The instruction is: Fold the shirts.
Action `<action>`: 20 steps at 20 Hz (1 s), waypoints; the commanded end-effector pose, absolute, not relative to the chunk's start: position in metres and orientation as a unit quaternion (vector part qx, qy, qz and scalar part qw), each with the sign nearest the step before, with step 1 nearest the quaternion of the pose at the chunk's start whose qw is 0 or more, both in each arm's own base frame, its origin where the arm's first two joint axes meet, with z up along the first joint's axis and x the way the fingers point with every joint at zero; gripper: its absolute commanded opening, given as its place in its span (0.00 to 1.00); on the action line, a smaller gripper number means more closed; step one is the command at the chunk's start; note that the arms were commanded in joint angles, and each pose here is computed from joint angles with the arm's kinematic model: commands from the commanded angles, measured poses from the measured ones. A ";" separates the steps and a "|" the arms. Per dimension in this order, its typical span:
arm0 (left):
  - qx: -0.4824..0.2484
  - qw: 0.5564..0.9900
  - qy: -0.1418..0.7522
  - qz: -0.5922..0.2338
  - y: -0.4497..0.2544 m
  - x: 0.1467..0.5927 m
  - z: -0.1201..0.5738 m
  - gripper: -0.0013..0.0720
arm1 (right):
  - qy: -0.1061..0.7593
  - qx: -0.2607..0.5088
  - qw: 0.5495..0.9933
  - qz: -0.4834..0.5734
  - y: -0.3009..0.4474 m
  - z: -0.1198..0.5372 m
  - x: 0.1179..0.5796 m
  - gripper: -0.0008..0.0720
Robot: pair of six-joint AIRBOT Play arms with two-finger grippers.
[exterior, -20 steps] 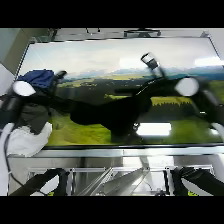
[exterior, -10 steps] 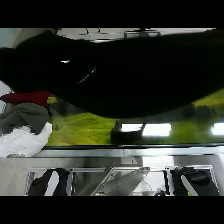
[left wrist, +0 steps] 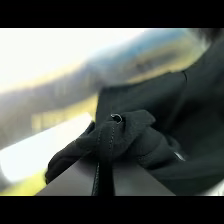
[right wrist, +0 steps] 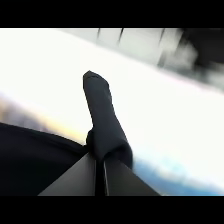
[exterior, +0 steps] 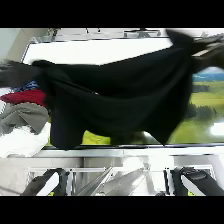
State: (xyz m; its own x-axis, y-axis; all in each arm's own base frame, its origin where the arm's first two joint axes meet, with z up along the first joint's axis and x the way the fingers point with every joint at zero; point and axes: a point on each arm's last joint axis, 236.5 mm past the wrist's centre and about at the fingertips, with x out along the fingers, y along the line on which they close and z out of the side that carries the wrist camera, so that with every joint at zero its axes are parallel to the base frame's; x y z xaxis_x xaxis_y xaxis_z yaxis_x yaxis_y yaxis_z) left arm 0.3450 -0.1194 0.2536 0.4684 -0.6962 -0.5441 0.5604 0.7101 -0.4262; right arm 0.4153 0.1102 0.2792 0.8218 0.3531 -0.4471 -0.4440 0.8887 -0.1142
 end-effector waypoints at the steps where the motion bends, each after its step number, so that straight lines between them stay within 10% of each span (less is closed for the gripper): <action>1: -0.079 0.777 0.530 -0.331 -0.125 0.381 0.084 0.05 | 0.375 -0.081 0.897 0.221 0.119 0.125 0.480 0.05; 3: -0.097 0.744 0.581 -0.314 -0.121 0.402 0.011 0.05 | 0.431 -0.063 0.873 0.218 0.123 0.044 0.505 0.05; 5: -0.127 0.715 0.620 -0.297 -0.110 0.422 -0.040 0.50 | 0.455 -0.027 0.869 0.192 0.122 -0.011 0.527 0.41; 6: -0.148 0.696 0.640 -0.290 -0.102 0.429 -0.056 0.50 | 0.464 0.000 0.869 0.173 0.119 -0.025 0.533 0.52; 12: -0.225 0.654 0.678 -0.250 -0.038 0.438 -0.049 0.49 | 0.456 0.029 0.880 0.134 0.061 0.049 0.514 0.52; 20: -0.212 0.632 0.689 -0.286 -0.046 0.377 -0.084 0.50 | 0.600 0.219 0.766 0.076 -0.001 -0.013 0.345 0.51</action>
